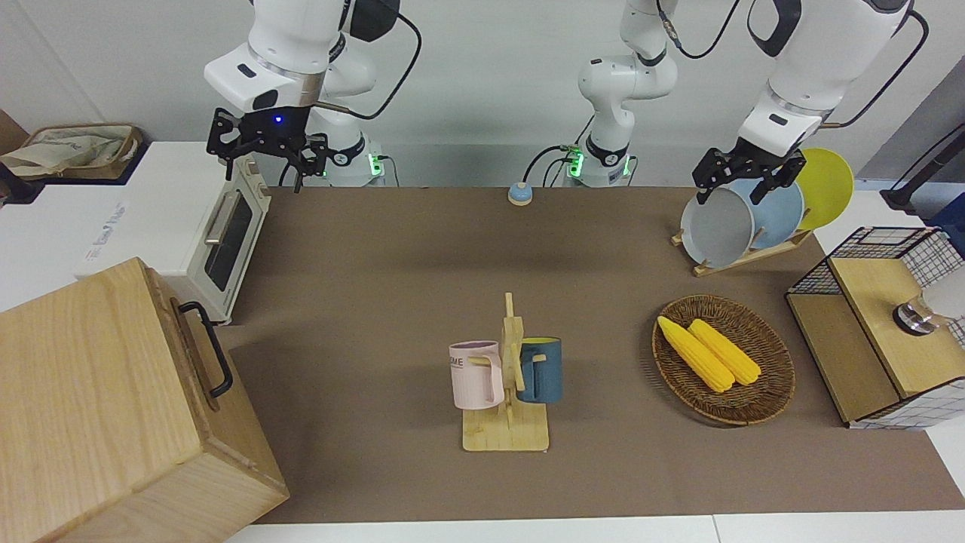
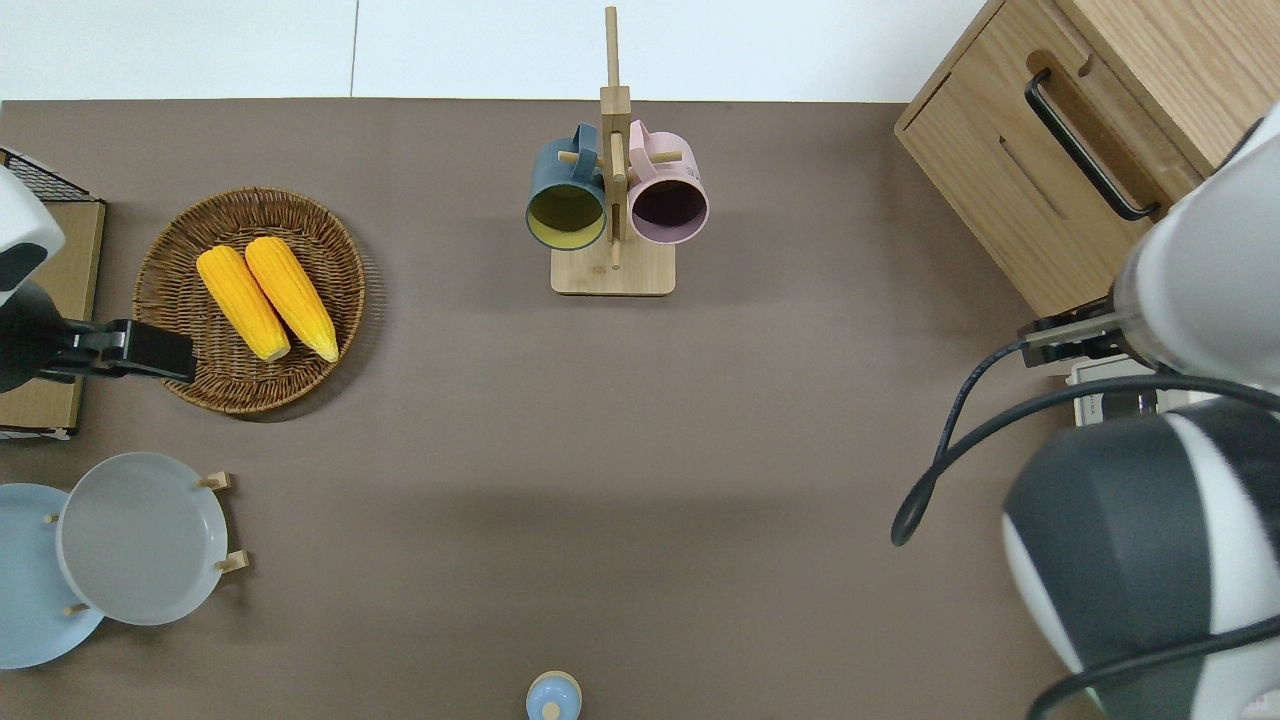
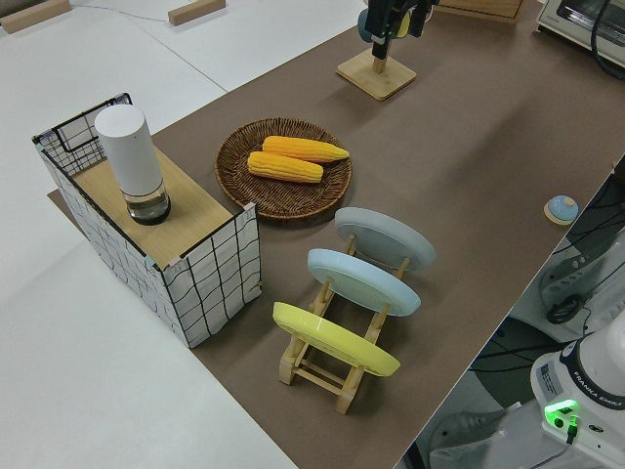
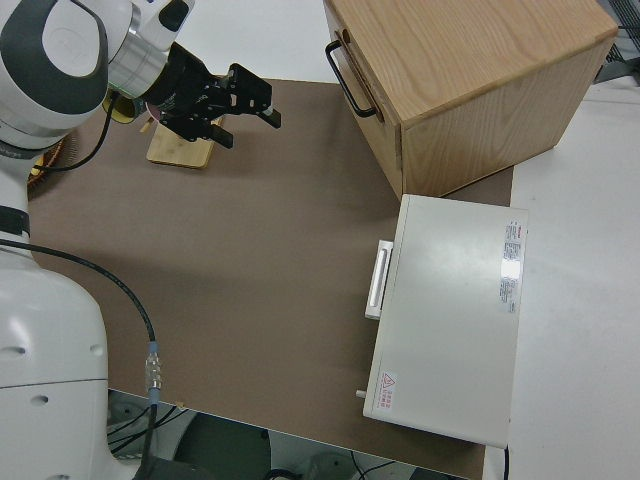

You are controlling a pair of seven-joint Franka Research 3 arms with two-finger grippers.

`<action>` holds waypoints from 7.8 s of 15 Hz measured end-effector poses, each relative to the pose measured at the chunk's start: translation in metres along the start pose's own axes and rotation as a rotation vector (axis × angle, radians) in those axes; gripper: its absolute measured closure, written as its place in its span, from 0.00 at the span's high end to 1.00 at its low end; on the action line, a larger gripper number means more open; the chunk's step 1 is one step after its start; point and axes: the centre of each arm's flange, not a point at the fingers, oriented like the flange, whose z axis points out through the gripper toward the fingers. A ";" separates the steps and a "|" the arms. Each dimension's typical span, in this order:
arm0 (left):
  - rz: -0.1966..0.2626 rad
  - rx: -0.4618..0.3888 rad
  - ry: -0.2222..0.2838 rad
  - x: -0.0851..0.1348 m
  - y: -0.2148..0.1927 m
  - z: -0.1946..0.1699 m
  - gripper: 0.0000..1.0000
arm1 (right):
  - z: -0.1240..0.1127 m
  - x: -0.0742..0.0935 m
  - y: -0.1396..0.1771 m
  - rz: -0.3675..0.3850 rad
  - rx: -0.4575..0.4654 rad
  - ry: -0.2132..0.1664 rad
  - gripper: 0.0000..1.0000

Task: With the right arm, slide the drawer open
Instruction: 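Reach the right gripper up toward the black drawer handle, then close the right gripper around the black drawer handle, then pull the handle toward the robot with the right gripper, then open the right gripper and back it away from the handle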

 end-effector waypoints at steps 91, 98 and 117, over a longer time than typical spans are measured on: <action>0.000 0.000 0.000 0.000 0.000 0.000 1.00 | 0.139 0.071 -0.309 -0.261 -1.046 0.282 0.19; 0.000 0.000 0.000 0.000 0.000 0.000 1.00 | 0.134 0.068 -0.317 -0.265 -1.040 0.288 0.19; 0.000 0.000 0.000 0.000 0.000 0.000 1.00 | 0.120 0.065 -0.330 -0.268 -0.974 0.305 0.99</action>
